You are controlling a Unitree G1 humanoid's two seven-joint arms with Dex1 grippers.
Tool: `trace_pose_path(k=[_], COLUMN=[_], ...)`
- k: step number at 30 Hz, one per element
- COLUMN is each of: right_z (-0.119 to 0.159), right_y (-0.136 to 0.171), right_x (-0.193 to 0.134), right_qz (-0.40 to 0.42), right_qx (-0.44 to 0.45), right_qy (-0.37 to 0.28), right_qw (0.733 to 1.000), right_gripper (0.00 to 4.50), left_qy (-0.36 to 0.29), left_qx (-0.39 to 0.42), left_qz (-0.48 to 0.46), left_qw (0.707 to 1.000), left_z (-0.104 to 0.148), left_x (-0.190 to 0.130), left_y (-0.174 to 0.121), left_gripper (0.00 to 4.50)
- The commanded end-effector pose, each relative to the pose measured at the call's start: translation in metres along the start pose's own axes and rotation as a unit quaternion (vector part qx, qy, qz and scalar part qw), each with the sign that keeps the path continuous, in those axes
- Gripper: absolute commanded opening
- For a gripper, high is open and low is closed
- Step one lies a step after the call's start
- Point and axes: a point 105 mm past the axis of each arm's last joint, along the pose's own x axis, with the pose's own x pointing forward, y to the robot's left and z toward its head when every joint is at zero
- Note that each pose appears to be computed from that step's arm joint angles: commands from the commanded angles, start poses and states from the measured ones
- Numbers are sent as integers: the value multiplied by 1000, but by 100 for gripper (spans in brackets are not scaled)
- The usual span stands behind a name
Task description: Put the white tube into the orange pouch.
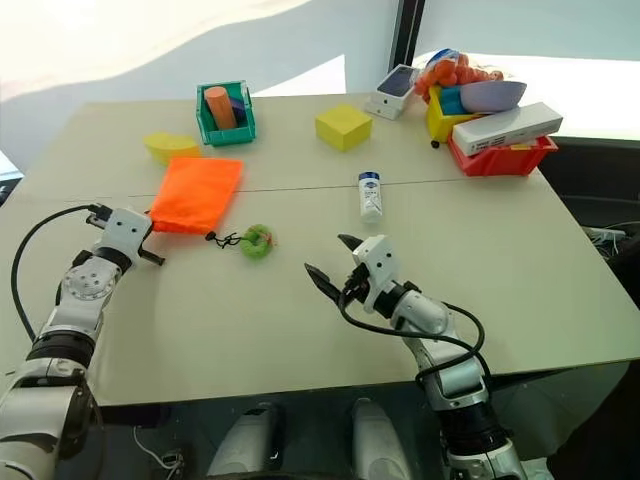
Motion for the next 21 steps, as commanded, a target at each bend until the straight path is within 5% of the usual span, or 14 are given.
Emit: trace_pose_path(k=[1, 21], right_z=[12, -14], right_y=[-34, -132], right_x=[3, 47], right_qz=[-68, -239], right_qx=[-26, 15], right_qy=[-6, 49], right_qw=[997, 970], right_gripper=[450, 450], left_qy=[-36, 59], left_qx=[0, -147], left_qz=[-40, -326], left_qw=[999, 932], left_z=[18, 56], left_x=[-22, -128], left_y=[5, -72], left_gripper=[7, 7])
